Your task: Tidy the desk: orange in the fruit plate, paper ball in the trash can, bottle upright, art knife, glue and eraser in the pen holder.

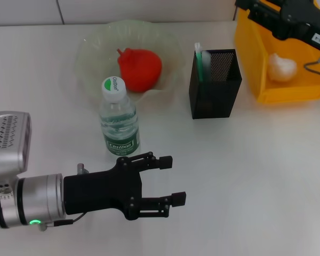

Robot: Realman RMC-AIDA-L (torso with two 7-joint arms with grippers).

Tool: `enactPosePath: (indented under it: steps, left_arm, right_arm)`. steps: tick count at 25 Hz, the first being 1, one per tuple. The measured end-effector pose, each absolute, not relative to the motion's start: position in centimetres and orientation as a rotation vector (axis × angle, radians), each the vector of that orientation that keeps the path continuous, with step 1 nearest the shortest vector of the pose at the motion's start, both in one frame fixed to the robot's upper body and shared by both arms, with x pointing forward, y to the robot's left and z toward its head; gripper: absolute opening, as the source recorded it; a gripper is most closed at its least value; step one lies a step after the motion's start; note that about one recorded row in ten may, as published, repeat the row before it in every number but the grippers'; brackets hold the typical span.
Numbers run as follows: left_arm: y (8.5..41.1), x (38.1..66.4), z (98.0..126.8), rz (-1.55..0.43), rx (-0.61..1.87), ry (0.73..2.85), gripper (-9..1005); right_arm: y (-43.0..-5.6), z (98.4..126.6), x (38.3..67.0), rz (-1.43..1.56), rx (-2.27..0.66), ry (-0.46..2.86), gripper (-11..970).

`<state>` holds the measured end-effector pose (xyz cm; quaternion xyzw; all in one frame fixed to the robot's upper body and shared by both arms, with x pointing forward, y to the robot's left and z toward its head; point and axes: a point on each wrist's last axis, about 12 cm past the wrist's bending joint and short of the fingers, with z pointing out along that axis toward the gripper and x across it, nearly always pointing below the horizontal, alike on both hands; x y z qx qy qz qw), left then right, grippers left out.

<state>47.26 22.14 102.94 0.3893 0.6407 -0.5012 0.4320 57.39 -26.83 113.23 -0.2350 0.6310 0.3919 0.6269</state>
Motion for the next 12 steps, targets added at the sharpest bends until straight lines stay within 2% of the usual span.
enactPosePath:
  steps: [4, 7, 8, 12]
  left_arm:
    - [22.4, 46.9, 103.4, -1.287, 0.97, 1.56, 846]
    - [22.8, 46.4, 103.6, -1.318, 0.954, 1.539, 846]
    - [23.0, 46.2, 103.7, -1.327, 0.949, 1.531, 846]
    - [24.4, 45.8, 104.3, -1.346, 0.92, 1.518, 846]
  right_arm:
    - [-27.5, 114.2, 55.3, 1.044, -0.698, 1.466, 541]
    - [-28.5, 114.5, 52.8, 1.195, -0.848, 1.461, 553]
    - [-29.1, 114.4, 51.2, 1.27, -0.928, 1.465, 557]
    - [-29.9, 113.4, 49.1, 1.34, -1.008, 1.519, 572]
